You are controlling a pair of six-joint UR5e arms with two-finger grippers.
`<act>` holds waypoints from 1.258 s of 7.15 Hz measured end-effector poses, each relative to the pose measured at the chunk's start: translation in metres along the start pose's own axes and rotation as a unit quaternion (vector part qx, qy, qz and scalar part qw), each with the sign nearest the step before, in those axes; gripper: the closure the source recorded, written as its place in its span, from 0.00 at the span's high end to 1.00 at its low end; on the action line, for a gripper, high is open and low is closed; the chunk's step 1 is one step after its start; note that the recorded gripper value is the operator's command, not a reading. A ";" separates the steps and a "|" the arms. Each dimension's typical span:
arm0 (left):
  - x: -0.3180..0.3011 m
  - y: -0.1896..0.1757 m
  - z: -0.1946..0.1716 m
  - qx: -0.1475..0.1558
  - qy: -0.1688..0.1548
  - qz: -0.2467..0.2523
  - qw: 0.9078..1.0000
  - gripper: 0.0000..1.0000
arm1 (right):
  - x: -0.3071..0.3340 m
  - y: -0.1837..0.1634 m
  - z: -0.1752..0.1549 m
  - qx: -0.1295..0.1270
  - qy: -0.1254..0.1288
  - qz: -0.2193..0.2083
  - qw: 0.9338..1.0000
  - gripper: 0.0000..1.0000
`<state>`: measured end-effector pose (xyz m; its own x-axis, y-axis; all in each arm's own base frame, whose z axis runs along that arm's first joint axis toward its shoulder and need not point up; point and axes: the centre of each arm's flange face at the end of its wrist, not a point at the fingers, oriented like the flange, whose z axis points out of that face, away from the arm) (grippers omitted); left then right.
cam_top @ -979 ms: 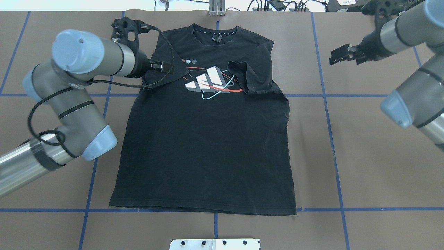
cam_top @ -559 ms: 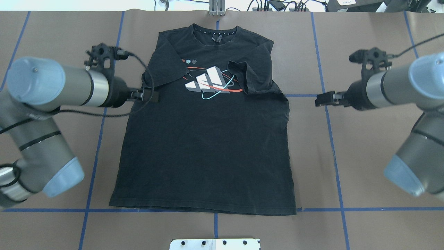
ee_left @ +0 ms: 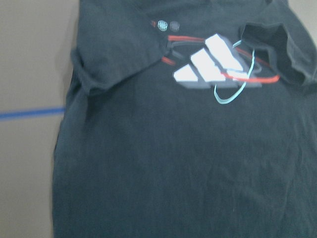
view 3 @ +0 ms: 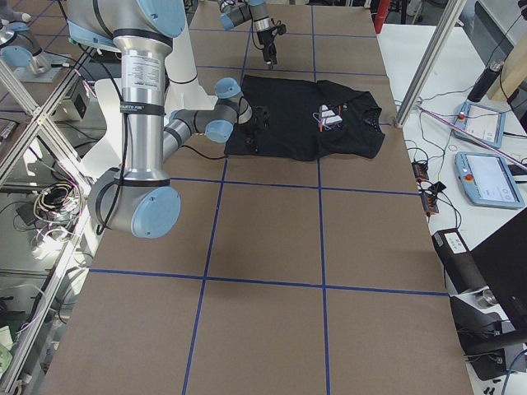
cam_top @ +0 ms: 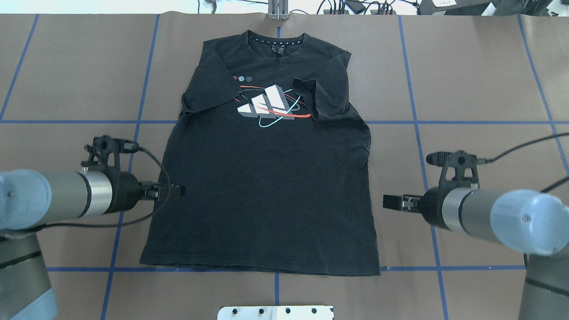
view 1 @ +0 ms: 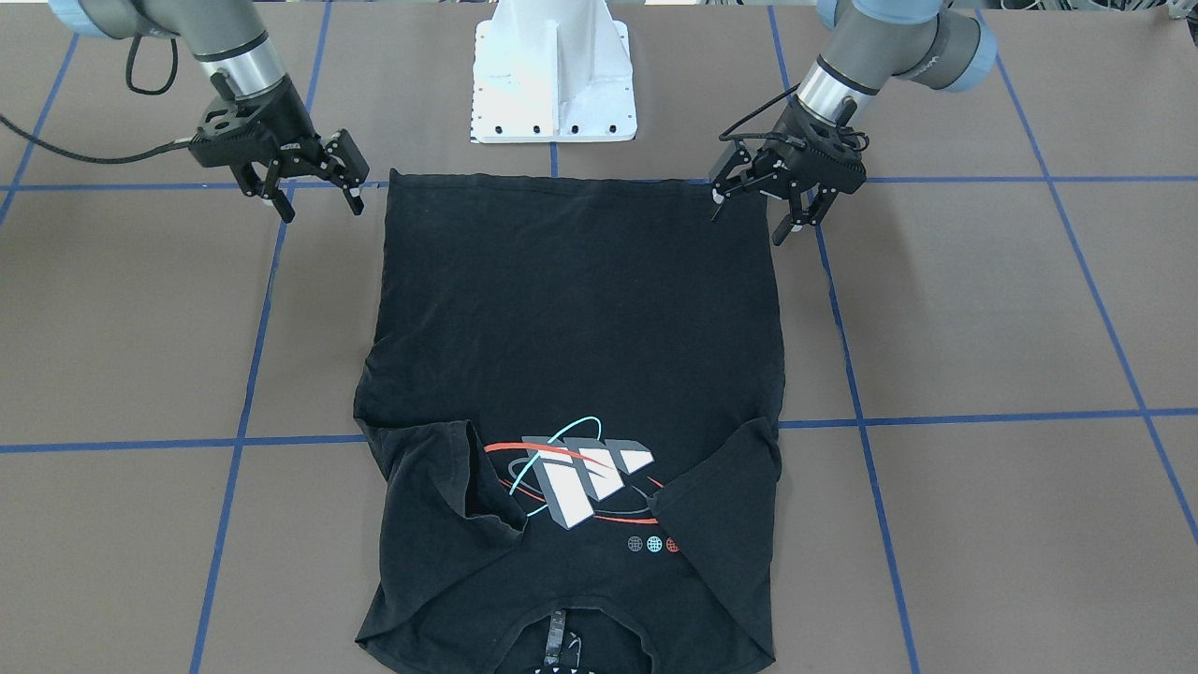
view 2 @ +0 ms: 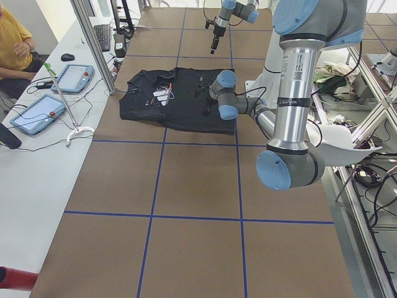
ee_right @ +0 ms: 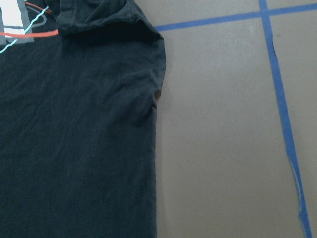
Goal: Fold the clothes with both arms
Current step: 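Move both grippers down to the shirt's bottom hem corners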
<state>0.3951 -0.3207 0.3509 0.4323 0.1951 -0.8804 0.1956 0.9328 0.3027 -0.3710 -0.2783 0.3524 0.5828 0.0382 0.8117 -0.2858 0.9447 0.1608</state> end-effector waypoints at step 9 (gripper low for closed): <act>-0.035 0.107 0.023 -0.059 -0.047 -0.029 0.997 0.89 | -0.013 0.048 -0.002 0.012 -0.006 0.017 1.000 1.00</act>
<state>0.4209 -0.2345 0.4228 0.5044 0.1160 -0.8556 0.1201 0.9719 0.2026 -0.3909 -0.2326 0.3488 0.5637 0.0666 0.8233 -0.3244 0.9345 0.1465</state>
